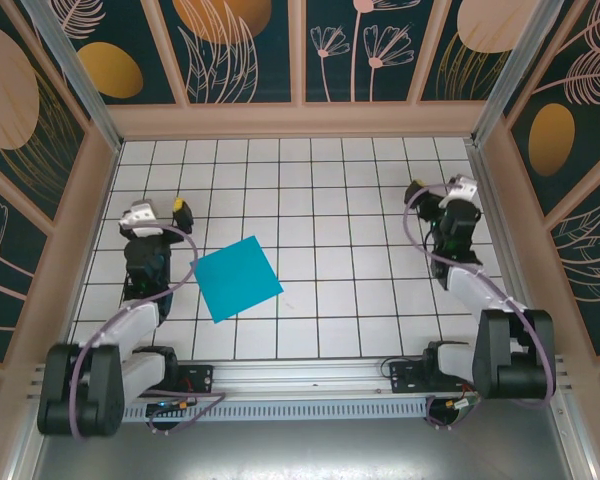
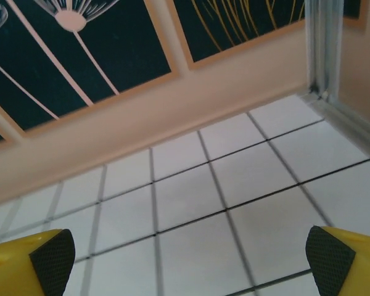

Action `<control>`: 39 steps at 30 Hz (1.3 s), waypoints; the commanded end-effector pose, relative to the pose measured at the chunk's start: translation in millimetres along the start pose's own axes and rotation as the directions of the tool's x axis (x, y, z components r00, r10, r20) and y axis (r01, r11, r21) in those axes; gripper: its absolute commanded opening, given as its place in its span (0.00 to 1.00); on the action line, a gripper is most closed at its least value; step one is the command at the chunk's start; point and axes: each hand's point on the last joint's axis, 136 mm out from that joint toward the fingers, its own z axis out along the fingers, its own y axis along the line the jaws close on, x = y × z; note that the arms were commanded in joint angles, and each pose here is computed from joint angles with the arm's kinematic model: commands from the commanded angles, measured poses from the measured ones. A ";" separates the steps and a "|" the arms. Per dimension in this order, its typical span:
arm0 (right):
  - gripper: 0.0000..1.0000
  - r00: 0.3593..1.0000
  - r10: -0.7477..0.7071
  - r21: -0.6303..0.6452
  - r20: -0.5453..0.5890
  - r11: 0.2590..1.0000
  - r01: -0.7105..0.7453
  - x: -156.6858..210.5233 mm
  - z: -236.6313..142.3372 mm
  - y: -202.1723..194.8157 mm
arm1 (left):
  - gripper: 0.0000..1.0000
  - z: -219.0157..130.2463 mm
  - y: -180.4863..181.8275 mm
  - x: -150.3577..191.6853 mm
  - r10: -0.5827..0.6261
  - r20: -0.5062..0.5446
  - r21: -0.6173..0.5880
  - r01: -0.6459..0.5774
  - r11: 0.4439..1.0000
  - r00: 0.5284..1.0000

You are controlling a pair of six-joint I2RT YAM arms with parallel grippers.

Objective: Fold a paper plane with a square sheet of paper (pick it up from the middle)
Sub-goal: Move the square sheet of paper to the center of the table.

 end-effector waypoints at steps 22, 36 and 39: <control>0.85 0.644 -0.078 -0.437 -0.761 0.795 -0.421 182.0 -21.6 283.1 | 0.99 -30.8 -1.4 69.2 -0.524 -0.432 -0.262 0.454 0.852 0.734; 0.68 0.458 -0.296 -0.484 -0.838 0.791 -0.374 300.1 -53.8 390.0 | 0.99 -46.1 -3.7 72.6 -0.520 -0.445 -0.230 0.468 0.853 0.729; 0.66 0.426 -0.331 -0.488 -0.842 0.803 -0.341 326.1 -62.3 399.3 | 0.99 -50.9 0.1 73.0 -0.523 -0.431 -0.238 0.466 0.852 0.735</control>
